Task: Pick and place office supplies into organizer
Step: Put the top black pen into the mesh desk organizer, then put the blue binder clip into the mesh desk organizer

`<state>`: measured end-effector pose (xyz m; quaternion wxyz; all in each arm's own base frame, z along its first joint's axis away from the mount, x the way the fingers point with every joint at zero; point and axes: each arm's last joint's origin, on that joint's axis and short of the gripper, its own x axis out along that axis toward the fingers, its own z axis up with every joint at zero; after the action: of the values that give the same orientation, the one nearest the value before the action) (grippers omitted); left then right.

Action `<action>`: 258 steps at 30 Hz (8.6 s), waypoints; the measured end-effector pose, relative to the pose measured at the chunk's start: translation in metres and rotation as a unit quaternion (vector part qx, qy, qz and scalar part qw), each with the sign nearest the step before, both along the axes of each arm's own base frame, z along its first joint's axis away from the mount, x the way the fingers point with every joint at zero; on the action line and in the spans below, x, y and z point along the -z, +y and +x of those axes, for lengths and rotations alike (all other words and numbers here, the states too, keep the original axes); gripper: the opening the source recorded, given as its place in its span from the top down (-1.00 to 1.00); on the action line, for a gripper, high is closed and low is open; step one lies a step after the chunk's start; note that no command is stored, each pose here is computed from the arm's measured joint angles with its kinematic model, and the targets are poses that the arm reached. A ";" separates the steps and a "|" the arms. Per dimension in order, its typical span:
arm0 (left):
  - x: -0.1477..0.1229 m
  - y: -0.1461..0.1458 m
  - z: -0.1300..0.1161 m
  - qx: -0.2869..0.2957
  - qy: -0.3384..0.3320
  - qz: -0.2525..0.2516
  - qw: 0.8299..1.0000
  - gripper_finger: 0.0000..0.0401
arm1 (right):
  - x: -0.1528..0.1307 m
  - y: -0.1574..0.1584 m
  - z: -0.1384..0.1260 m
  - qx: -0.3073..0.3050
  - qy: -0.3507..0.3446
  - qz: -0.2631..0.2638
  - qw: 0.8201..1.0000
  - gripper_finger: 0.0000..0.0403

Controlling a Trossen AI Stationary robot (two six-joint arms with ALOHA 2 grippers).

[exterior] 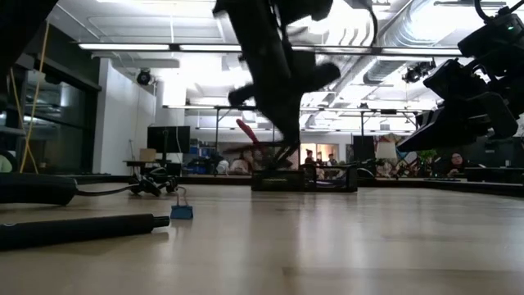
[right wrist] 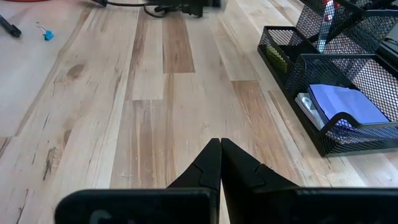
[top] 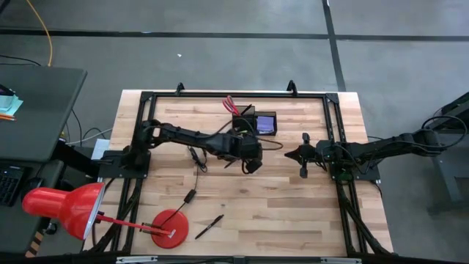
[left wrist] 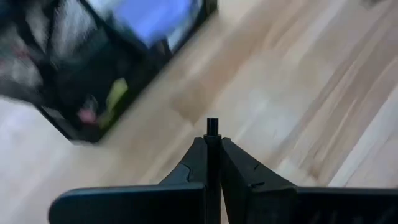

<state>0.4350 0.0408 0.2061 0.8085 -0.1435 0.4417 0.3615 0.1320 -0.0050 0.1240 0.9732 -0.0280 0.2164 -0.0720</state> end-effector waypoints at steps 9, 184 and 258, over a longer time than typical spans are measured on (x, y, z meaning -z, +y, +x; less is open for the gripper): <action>-0.064 0.003 -0.010 0.034 -0.076 0.103 0.991 1.00 | 0.000 0.000 0.000 0.000 0.003 0.000 1.000 1.00; -0.016 0.104 -0.109 0.223 -0.324 -0.071 0.917 0.30 | 0.001 0.000 -0.001 0.000 0.009 0.000 1.000 1.00; 0.060 -0.173 -0.120 0.383 -0.007 0.002 0.924 0.30 | 0.002 0.000 -0.001 0.000 0.009 0.000 1.000 1.00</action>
<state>0.3146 -0.1325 0.1465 0.8884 0.0358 0.4570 0.0240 0.1313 -0.0050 0.1225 0.9713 -0.0286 0.2252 -0.0717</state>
